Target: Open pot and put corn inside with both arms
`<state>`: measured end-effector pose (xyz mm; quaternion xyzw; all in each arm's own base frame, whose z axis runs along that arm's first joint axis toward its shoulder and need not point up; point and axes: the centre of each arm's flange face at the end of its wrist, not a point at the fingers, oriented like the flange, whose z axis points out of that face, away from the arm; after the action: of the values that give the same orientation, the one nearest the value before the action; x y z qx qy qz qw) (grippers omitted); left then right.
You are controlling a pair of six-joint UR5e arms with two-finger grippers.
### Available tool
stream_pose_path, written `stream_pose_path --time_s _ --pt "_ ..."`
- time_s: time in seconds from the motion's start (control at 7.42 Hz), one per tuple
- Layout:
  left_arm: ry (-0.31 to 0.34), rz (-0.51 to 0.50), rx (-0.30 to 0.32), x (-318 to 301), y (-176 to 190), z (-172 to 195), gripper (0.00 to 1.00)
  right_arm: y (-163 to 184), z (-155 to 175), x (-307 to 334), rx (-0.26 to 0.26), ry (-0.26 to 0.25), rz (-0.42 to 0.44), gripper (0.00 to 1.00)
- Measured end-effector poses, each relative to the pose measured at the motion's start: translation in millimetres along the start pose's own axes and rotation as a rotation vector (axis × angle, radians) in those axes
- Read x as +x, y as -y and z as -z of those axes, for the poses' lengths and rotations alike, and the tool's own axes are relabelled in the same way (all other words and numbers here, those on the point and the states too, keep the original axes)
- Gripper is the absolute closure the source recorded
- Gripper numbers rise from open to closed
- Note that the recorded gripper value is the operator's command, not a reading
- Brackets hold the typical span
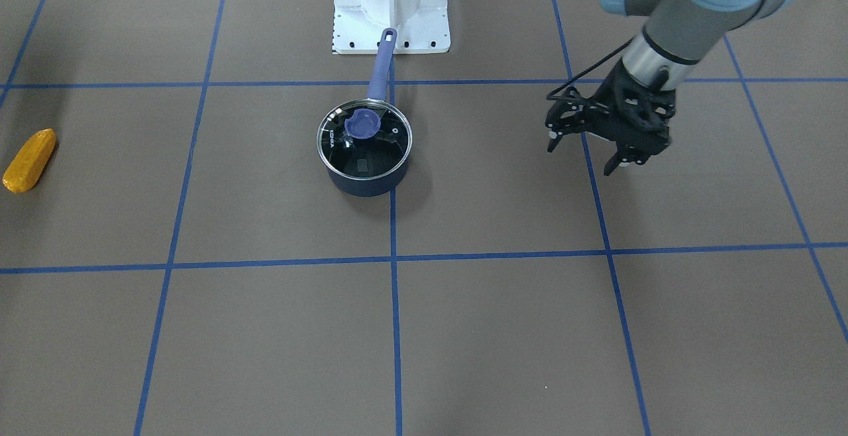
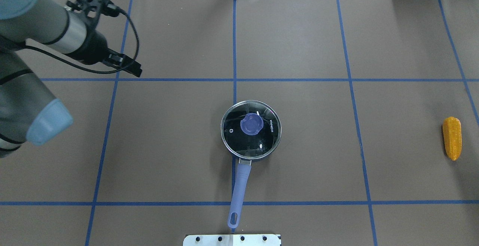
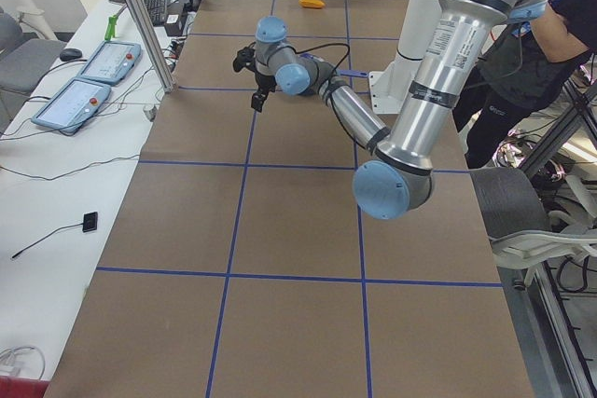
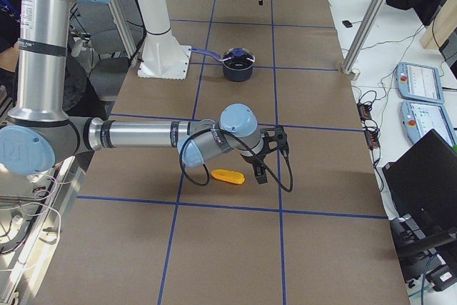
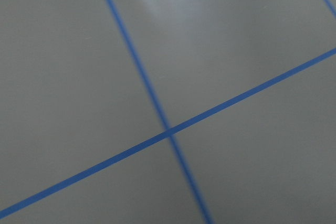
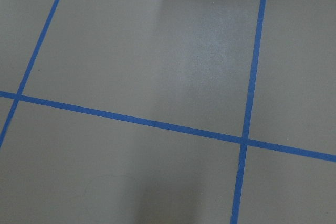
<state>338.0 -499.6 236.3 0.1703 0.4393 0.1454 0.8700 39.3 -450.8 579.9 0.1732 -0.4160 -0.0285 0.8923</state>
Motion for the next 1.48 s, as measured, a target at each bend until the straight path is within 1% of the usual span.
stream_pose_path --time_s 0.13,0.4,0.67,0.81,1.08,1.48 --pt "0.016 -0.009 -0.006 55 8 -9 0.00 0 0 0 0.000 0.001 0.000 0.00" --pt "0.017 -0.010 0.003 154 15 -31 0.00 0 0 0 -0.001 0.003 -0.001 0.00" --pt "0.027 -0.008 -0.006 226 31 -58 0.00 -1 -1 1 -0.003 0.004 -0.005 0.00" --pt "0.033 -0.010 -0.015 249 33 -69 0.00 -1 -1 1 -0.004 0.004 -0.010 0.00" --pt "0.035 0.015 -0.040 279 23 -85 0.00 -1 -2 0 -0.005 0.004 -0.028 0.00" --pt "0.039 0.016 -0.060 298 8 -99 0.03 -1 -3 0 -0.007 0.004 -0.032 0.00"
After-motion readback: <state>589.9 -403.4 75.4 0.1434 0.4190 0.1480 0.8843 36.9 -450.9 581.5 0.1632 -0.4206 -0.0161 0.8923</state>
